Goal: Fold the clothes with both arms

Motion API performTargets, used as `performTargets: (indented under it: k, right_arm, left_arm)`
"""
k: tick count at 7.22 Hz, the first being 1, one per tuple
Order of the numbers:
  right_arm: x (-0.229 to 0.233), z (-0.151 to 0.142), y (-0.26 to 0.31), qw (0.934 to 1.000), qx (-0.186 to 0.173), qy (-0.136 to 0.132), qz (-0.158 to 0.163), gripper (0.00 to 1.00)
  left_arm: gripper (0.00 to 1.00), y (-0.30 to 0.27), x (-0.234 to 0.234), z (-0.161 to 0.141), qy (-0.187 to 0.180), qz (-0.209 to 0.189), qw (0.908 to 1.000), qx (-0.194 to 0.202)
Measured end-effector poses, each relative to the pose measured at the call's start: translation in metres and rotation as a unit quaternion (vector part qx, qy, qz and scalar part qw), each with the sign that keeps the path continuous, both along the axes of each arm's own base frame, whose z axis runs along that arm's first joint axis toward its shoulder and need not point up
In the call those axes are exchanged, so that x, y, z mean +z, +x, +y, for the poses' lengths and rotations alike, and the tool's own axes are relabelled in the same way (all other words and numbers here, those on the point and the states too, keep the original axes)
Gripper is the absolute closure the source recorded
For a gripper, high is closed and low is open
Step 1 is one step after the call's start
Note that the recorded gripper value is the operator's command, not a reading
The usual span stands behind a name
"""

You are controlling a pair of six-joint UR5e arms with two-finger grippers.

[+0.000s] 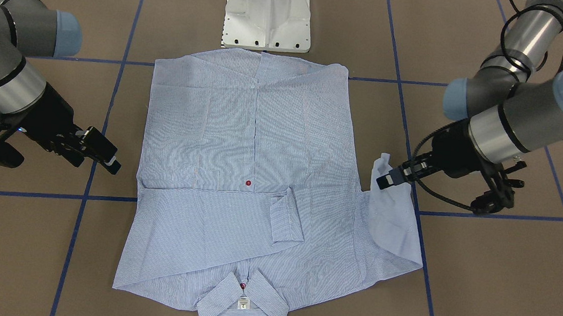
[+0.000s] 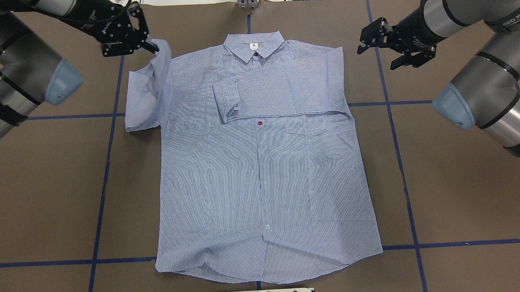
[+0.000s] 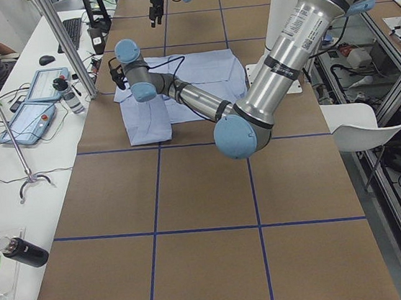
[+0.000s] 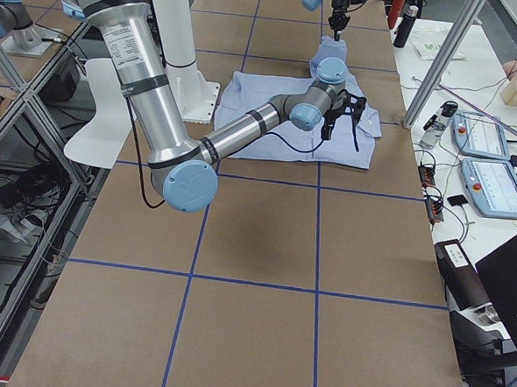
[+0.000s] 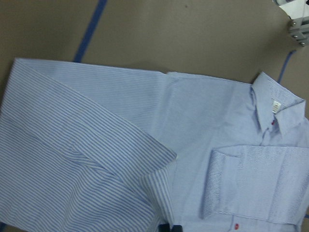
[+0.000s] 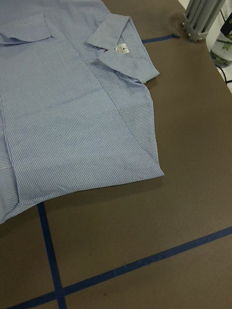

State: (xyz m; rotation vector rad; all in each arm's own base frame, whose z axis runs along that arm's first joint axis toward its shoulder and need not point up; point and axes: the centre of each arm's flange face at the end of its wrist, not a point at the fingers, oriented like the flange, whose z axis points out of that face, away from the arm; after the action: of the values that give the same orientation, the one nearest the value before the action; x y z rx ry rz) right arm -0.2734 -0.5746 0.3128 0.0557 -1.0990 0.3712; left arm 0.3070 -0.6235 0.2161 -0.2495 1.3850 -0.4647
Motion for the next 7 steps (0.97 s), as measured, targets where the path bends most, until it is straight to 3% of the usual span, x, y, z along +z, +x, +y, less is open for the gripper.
performTargets:
  k: [4,7]
  right_arm:
    - [0.006,-0.001,0.016,1.0000,0.007,-0.004,-0.001,0.00]
    - [0.010,-0.001,0.017,0.9999,0.009,-0.006,0.002,0.00]
  left_arm:
    - [1.00,0.078,-0.158,0.001,-0.052,0.057,0.9949,-0.064]
    - [1.00,0.110,-0.190,0.003,-0.064,0.067,0.9906,-0.100]
